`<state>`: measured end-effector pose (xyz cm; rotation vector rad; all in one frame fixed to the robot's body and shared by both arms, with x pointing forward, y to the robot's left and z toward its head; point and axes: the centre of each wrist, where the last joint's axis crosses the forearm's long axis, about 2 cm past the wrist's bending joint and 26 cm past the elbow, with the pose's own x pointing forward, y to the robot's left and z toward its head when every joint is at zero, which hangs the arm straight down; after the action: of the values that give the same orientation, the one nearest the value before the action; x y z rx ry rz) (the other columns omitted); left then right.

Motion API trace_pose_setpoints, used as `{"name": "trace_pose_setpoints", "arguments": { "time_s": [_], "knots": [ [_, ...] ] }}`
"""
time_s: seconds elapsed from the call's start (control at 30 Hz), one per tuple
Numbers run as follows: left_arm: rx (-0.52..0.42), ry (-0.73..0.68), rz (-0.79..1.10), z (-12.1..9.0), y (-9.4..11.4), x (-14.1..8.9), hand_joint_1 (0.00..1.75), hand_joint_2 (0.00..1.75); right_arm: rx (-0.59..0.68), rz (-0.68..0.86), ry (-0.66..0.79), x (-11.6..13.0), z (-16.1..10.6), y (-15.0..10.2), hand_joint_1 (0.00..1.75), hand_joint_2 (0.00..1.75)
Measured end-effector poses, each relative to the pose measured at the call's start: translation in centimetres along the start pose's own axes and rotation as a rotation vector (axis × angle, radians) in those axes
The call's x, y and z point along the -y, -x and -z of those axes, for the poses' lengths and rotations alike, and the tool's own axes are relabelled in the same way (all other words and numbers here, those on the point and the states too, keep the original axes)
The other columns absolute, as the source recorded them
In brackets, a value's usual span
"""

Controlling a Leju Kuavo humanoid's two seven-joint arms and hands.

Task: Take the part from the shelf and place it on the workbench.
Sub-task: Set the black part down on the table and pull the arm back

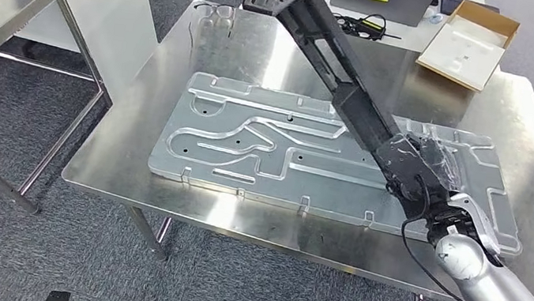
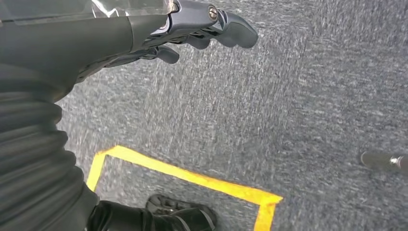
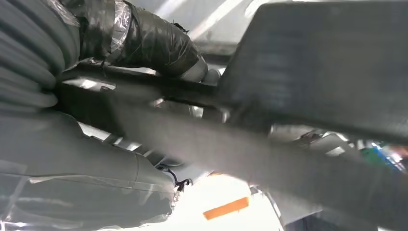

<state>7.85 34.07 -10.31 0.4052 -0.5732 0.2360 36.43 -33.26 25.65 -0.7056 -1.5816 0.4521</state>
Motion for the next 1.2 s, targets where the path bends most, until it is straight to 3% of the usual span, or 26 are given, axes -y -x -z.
{"name": "trace_pose_setpoints", "arguments": {
  "time_s": [0.13,0.3,0.43,0.83,0.97,1.2],
  "knots": [
    [-0.013,-0.045,-0.005,0.0,0.0,0.0,0.00,1.75,-0.010,-0.085,0.018,0.6,0.4,-0.4,1.75,1.75],
    [-0.019,-0.068,-0.016,0.0,0.0,0.0,0.00,1.75,-0.047,-0.295,0.026,1.2,0.9,-1.4,1.75,1.75],
    [-0.021,-0.072,-0.019,0.0,0.0,0.0,0.00,1.75,-0.062,-0.353,0.017,1.2,1.0,-1.4,1.75,1.75],
    [0.022,-0.049,-0.043,0.1,-0.2,0.1,0.00,1.75,-0.186,-0.545,-0.135,0.6,0.3,1.1,1.75,1.75],
    [0.025,-0.045,-0.047,0.1,-0.3,0.1,0.00,1.75,-0.230,-0.643,-0.163,0.4,0.1,2.7,0.00,0.00],
    [0.039,-0.036,-0.054,0.2,-0.6,0.2,0.00,1.75,-0.235,-0.741,-0.121,1.0,0.3,3.2,0.00,0.00]
  ]
}}
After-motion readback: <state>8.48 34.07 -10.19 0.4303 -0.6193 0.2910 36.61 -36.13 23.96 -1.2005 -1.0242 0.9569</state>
